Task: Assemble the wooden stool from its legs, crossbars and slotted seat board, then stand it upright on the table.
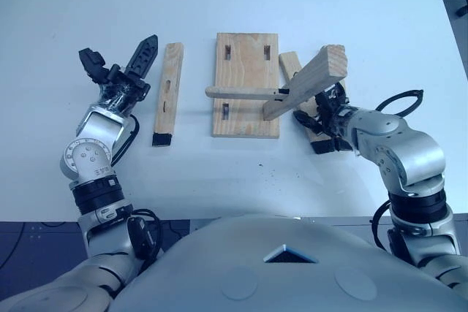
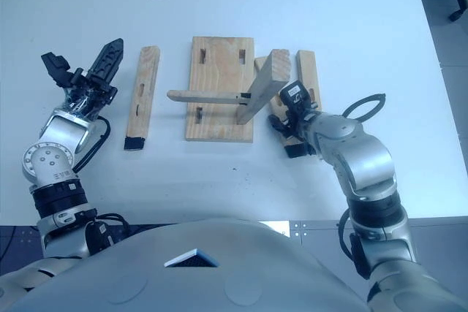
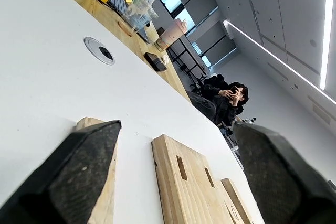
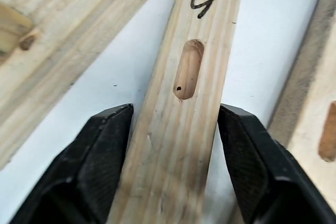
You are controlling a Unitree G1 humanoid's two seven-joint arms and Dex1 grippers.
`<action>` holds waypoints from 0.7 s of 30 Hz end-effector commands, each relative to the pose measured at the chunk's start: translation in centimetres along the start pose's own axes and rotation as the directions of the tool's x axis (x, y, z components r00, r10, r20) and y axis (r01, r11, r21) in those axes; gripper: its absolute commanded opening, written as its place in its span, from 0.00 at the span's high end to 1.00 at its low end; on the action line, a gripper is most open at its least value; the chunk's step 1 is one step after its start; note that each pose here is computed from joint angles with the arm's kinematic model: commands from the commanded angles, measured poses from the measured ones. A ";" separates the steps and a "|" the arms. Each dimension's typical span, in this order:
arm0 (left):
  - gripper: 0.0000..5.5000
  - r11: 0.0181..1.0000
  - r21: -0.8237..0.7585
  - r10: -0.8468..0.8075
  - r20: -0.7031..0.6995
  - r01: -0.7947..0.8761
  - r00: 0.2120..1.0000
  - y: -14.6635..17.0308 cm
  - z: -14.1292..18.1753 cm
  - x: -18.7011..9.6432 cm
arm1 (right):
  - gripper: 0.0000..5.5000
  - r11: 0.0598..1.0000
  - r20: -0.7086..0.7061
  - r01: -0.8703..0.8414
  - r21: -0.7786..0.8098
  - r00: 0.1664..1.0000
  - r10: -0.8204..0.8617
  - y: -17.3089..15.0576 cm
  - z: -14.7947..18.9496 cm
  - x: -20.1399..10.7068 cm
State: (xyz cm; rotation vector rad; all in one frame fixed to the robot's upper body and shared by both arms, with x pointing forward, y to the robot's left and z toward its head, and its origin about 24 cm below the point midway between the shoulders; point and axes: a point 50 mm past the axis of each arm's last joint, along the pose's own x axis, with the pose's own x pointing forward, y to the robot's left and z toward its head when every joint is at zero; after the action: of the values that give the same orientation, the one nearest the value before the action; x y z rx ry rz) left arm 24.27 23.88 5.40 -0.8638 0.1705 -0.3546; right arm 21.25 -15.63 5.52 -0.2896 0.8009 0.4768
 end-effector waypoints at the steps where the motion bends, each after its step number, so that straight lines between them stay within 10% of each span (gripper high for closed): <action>1: 0.29 0.993 0.077 -0.085 -0.011 0.085 0.996 -2.1 0.9 0.9 | 0.59 0.998 0.016 0.026 0.064 1.000 -0.027 -0.6 0.8 0.2; 9: 0.29 0.912 0.248 -0.334 -0.014 0.326 0.943 -8.1 5.1 5.4 | 0.63 0.972 0.404 -0.060 0.227 0.914 -0.038 -3.4 9.6 -1.8; 15: 0.29 0.725 0.130 -0.621 -0.300 0.676 0.724 -12.2 4.4 9.0 | 0.63 0.940 0.690 -0.297 -0.171 0.644 0.329 -5.4 14.6 -1.7; 21: 0.29 0.690 0.021 -0.668 -0.364 0.723 0.649 -12.9 2.6 11.3 | 0.63 0.727 0.667 -0.584 -0.360 0.384 0.639 -4.7 16.2 -1.6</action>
State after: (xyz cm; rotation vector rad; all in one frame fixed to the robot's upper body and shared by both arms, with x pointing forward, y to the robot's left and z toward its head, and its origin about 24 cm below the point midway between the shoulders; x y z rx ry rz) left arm 32.22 14.71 16.55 -0.6766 0.0956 -1.2117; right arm 32.59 -13.38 16.42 0.1708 0.0235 1.1817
